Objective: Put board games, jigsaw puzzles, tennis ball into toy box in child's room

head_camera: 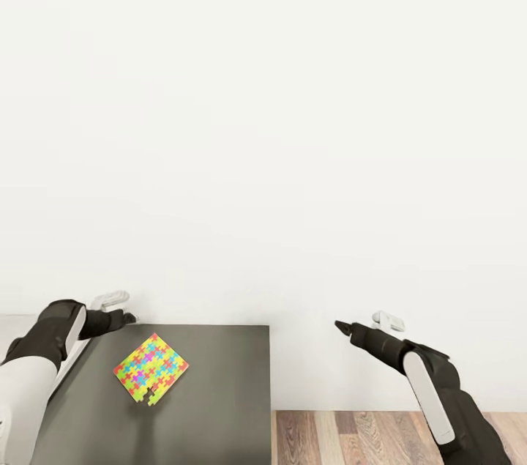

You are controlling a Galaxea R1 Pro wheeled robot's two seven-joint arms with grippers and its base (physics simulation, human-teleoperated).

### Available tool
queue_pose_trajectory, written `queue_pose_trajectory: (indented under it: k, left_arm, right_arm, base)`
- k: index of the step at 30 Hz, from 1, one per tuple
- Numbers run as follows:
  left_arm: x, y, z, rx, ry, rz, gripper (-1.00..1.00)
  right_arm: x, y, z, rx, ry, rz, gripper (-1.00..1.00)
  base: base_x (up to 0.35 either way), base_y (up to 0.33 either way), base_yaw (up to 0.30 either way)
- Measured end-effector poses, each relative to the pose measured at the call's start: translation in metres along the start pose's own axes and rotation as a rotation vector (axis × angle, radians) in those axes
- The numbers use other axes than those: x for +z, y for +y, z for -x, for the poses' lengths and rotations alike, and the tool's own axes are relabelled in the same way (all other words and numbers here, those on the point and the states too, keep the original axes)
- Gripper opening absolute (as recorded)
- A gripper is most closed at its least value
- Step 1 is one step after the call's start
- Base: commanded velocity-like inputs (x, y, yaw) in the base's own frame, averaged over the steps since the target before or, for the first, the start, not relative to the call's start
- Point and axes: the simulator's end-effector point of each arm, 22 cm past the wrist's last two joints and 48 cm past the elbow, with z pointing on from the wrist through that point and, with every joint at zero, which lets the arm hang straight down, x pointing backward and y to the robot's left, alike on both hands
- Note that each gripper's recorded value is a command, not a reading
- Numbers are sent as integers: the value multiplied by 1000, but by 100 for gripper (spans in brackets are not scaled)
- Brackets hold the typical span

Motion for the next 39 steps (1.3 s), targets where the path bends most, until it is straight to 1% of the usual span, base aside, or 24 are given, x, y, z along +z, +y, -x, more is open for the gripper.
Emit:
queue_pose_trajectory:
  k: [1, 3, 7, 19, 39]
  left_arm:
    - [1, 5, 1, 1, -7, 23, 100]
    - [1, 10, 3, 2, -19, 45, 100]
    - [1, 13, 5, 4, -29, 61, 100]
    - [3, 14, 5, 3, -31, 65, 100]
    - [17, 14, -6, 6, -5, 68, 100]
  right_arm:
    - [1, -2, -1, -1, 3, -15, 100]
    - [1, -3, -2, -1, 4, -26, 100]
    - [1, -4, -1, -2, -4, -34, 100]
    - [2, -3, 0, -5, -7, -35, 100]
    - [11, -10, -13, 2, 23, -46, 100]
  base:
    - [0, 0, 0]
    - [0, 0, 0]
    - [0, 0, 0]
    - [0, 0, 0]
    - [0, 0, 0]
